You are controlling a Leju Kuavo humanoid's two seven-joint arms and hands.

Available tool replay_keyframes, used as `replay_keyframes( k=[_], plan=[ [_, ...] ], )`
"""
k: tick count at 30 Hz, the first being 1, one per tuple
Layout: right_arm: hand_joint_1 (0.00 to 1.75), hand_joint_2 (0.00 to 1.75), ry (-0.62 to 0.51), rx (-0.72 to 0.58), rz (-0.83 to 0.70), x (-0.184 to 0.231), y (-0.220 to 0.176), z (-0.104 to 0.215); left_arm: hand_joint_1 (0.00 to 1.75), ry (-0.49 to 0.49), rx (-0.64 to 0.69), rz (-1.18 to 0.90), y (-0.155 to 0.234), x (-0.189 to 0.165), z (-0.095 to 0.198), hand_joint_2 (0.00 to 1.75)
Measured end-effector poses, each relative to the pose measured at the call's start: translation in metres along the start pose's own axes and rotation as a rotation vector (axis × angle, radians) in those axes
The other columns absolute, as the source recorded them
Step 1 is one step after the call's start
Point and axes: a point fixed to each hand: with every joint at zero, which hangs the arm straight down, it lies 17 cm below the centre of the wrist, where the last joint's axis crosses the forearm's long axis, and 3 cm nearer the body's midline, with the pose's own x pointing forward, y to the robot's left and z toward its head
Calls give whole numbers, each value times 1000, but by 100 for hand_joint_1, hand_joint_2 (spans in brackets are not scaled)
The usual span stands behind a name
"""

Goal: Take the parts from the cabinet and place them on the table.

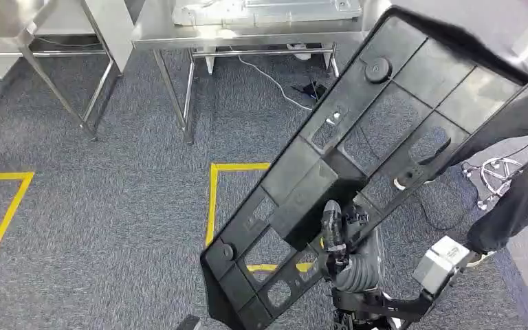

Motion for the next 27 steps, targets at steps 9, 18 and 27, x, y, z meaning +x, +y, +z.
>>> replay_keyframes(
  k=[9, 18, 27],
  plan=[
    [175, 175, 9, -2, -5, -2, -1, 0, 0, 3, 5, -3, 3, 0, -1, 175],
    [175, 175, 25, -3, -6, -6, -2, 0, 0, 8, 3, -1, 2, -1, 0, 175],
    [175, 175, 23, -3, -11, -6, -2, 0, 0, 12, 1, 1, 0, -2, 0, 175]
  ],
)
